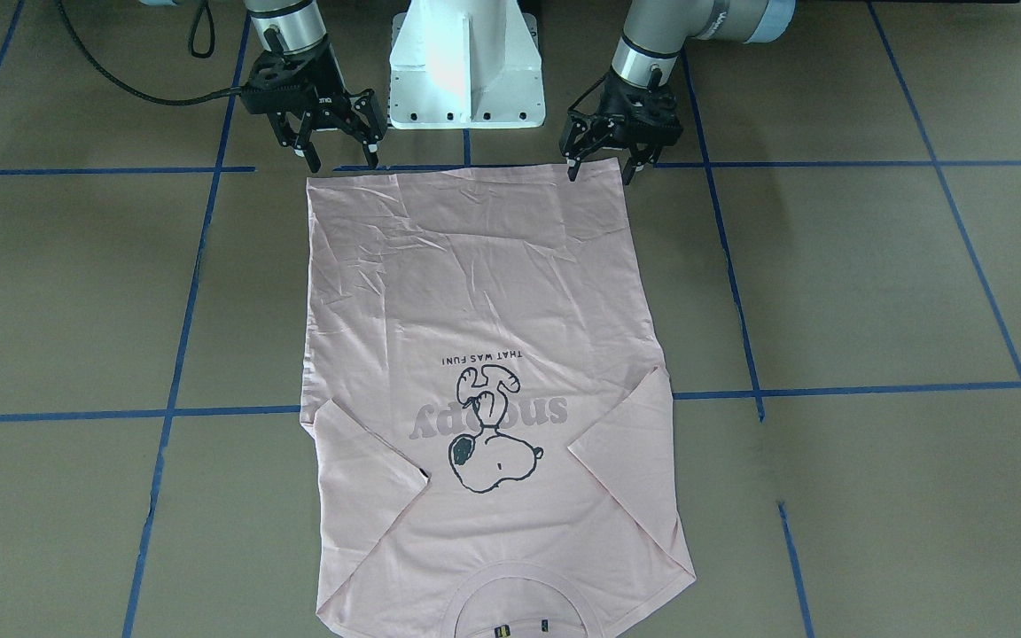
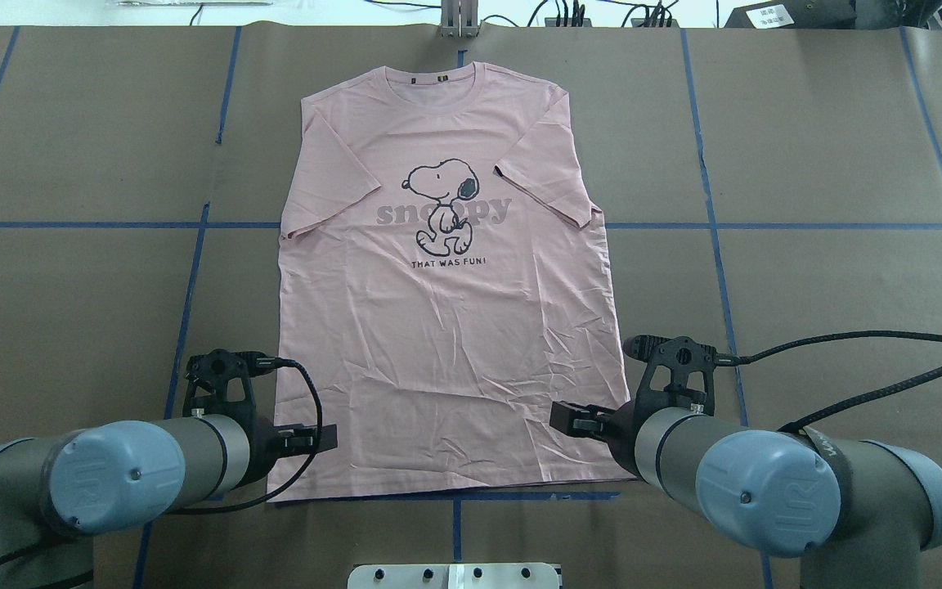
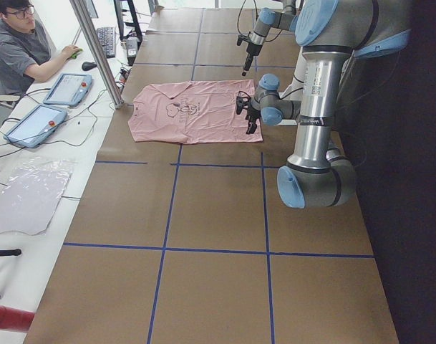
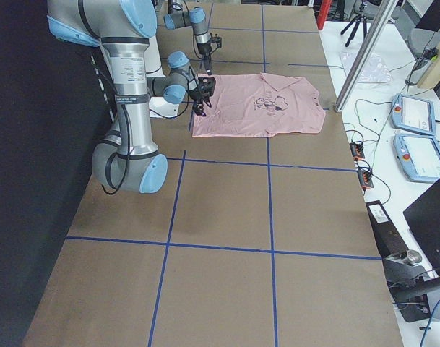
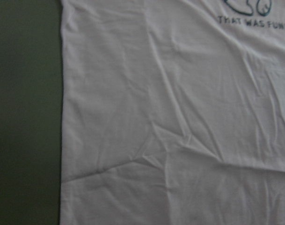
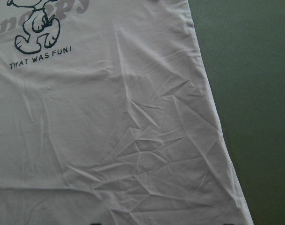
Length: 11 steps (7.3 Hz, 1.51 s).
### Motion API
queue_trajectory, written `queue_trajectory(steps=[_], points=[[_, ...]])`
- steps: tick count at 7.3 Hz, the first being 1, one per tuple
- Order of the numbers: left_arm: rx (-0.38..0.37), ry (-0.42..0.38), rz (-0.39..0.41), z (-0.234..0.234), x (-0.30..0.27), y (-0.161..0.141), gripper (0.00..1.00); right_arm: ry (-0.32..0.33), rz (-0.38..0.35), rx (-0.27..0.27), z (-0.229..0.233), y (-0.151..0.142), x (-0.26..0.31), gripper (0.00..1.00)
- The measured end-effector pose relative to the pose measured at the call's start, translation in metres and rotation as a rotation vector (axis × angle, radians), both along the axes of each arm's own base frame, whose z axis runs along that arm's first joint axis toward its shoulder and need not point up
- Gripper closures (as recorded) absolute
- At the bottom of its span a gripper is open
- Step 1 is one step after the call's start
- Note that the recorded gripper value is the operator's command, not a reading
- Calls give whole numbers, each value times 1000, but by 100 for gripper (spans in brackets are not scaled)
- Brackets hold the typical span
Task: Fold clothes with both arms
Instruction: 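Lower both grippers to the shirt hem nearest the robot, then grasp the hem corners with the left and right grippers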
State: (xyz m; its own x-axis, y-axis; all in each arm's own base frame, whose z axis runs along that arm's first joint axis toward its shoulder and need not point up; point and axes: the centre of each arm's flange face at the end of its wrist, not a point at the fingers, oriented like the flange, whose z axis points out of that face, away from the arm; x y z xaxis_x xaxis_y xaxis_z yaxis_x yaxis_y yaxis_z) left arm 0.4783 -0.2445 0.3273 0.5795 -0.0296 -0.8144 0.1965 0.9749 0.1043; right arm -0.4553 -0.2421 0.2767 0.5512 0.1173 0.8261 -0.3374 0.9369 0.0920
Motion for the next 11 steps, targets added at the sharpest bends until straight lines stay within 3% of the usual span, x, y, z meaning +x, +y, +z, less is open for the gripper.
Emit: queue_trajectory(steps=[3,7,10,11], points=[[-53,-30,32,21,13,36,45,-5,1,3,-1,1,0,8],[-79,-32,45,24,19,51,53,-6,2,4,-1,1,0,8],[-82,-35,46,25,18,51,100,-8,3,4,-2,1,0,8],[-82,-38,45,26,18,50,100,-8,3,3,-2,1,0,8]])
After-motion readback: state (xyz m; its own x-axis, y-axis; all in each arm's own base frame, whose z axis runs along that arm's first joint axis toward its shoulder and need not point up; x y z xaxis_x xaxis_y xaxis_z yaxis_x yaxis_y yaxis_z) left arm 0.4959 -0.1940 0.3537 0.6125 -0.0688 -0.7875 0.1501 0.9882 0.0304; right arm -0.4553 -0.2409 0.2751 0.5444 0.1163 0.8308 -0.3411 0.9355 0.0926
